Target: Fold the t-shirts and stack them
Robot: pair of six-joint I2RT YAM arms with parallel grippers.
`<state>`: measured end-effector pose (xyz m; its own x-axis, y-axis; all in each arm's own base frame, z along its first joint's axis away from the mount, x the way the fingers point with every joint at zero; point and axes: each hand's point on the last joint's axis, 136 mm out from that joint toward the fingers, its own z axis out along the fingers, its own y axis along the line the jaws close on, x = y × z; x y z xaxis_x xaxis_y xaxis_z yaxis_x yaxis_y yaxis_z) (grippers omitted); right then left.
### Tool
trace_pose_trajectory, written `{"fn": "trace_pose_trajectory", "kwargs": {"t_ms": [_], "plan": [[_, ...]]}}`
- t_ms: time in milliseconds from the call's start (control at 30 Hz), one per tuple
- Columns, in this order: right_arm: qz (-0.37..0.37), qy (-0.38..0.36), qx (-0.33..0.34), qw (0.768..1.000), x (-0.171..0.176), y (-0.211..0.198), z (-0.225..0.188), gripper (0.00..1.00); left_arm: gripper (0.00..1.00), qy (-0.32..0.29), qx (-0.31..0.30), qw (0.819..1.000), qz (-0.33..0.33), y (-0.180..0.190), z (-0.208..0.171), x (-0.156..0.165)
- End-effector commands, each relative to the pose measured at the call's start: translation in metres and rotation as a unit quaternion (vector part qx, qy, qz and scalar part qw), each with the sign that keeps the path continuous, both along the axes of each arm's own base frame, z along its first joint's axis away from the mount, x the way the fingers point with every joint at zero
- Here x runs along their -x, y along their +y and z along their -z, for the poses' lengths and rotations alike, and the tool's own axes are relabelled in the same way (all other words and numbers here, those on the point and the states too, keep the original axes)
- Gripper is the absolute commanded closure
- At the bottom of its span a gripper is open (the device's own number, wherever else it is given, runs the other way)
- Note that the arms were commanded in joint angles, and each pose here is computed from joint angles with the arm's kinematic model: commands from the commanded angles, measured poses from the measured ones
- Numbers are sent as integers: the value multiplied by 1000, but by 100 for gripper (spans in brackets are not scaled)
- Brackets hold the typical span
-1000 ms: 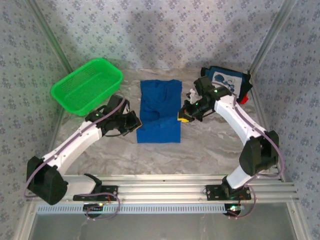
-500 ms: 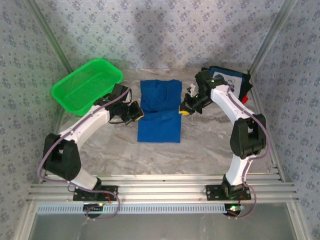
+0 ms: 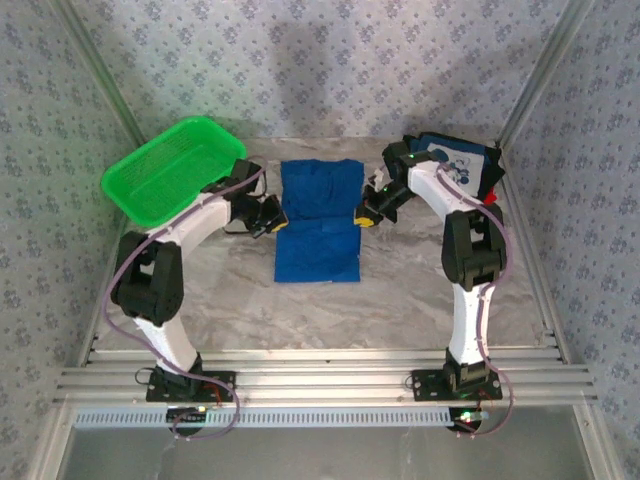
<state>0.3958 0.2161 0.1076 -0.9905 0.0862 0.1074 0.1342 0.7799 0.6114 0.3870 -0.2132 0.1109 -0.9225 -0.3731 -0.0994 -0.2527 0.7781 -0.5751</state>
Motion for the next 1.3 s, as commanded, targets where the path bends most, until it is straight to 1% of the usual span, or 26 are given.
{"fn": "trace_pose_trajectory", "kwargs": {"t_ms": [0, 267, 467, 633, 667, 700, 733, 767, 800, 833, 867, 933, 967, 1000, 1067, 1133, 1233, 1267], "plan": [[-3, 9, 8, 1000, -9, -3, 13, 100, 100, -16, 5, 1000, 10, -3, 4, -19], [12, 27, 17, 999, -30, -3, 43, 100, 100, -11, 11, 1000, 14, -12, 27, -39], [23, 40, 18, 999, -40, -4, 55, 100, 100, -19, 25, 999, 18, -21, 26, -55], [35, 43, 20, 998, -44, -8, 60, 100, 100, -16, 27, 999, 23, -25, 28, -60], [40, 44, 20, 998, -46, -9, 61, 98, 100, -15, 26, 999, 22, -25, 29, -61], [44, 45, 19, 998, -48, -11, 61, 92, 100, -14, 24, 999, 21, -25, 30, -61], [46, 42, 14, 998, -51, -11, 60, 81, 98, -12, 23, 999, 20, -24, 32, -62], [50, 35, 4, 998, -55, -10, 56, 72, 92, -11, 22, 1000, 18, -23, 33, -63], [55, 29, -5, 998, -60, -9, 52, 66, 81, -11, 23, 1000, 14, -21, 31, -64], [61, 13, -17, 998, -67, -8, 46, 60, 68, -13, 27, 1000, 8, -19, 27, -67], [70, -4, -32, 997, -74, -7, 35, 56, 57, -20, 34, 999, 5, -18, 20, -70], [87, -45, -59, 993, -86, -8, 10, 51, 41, -42, 37, 998, -2, -14, -1, -76], [95, -61, -69, 991, -89, -10, -3, 48, 36, -52, 39, 998, -8, -10, -14, -78], [97, -84, -75, 989, -91, -13, -17, 47, 33, -65, 45, 997, -15, -7, -28, -80], [110, -100, -83, 985, -89, -19, -38, 46, 28, -90, 50, 994, -22, -1, -56, -78], [106, -110, -88, 984, -76, -22, -54, 46, 25, -107, 50, 993, -22, 3, -80, -69], [99, -107, -88, 985, -49, -20, -64, 47, 24, -109, 41, 993, -18, 10, -92, -44], [97, -102, -87, 986, -38, -19, -60, 49, 25, -105, 37, 994, -16, 11, -89, -34]]}}
